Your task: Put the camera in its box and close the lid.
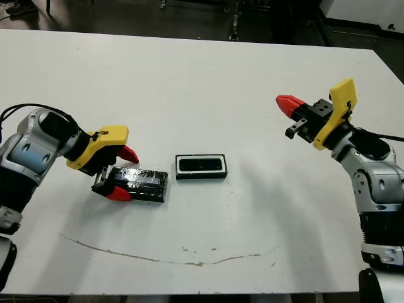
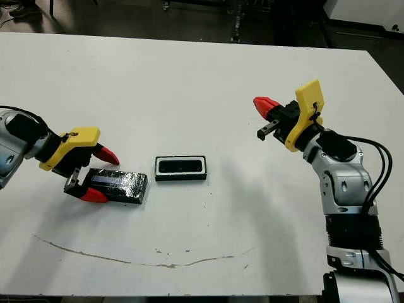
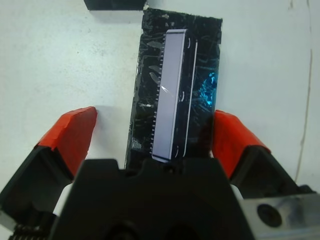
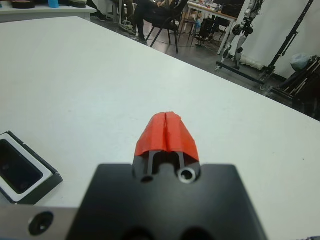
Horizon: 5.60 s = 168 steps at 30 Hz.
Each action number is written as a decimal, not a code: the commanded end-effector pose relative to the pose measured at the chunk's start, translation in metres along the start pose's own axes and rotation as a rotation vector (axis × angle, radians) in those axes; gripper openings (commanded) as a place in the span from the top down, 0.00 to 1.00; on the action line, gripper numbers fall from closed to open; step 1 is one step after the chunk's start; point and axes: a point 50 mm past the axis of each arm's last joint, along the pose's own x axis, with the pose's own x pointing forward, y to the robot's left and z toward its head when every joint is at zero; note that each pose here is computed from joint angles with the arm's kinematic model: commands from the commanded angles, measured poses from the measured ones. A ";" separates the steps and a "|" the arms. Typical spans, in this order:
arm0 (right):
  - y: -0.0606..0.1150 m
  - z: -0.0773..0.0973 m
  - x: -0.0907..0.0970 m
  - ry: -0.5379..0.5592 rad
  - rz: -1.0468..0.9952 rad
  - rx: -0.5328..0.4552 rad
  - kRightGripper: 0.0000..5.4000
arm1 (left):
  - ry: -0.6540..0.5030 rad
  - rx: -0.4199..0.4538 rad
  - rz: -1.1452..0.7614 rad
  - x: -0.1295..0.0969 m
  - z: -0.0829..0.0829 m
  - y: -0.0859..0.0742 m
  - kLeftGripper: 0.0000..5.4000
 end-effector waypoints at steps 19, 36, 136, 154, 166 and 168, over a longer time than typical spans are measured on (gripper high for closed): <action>-0.002 -0.006 -0.005 0.039 -0.007 0.016 1.00 | 0.197 0.126 0.116 0.015 -0.002 -0.014 0.18; -0.003 -0.008 -0.006 0.045 -0.011 0.007 1.00 | 0.182 0.077 0.054 0.021 -0.010 -0.016 0.41; 0.000 -0.015 -0.005 0.062 -0.004 0.053 1.00 | -0.310 -0.107 0.097 0.060 0.016 0.004 0.41; -0.001 -0.016 -0.005 0.059 -0.009 0.046 1.00 | -0.363 -0.181 0.001 0.068 0.019 -0.013 0.41; -0.001 -0.016 -0.005 0.061 -0.012 0.050 1.00 | -0.366 -0.142 0.049 0.078 0.023 -0.016 0.41; 0.000 -0.015 -0.005 0.062 -0.014 0.046 1.00 | -0.369 -0.120 0.063 0.084 0.023 -0.015 0.41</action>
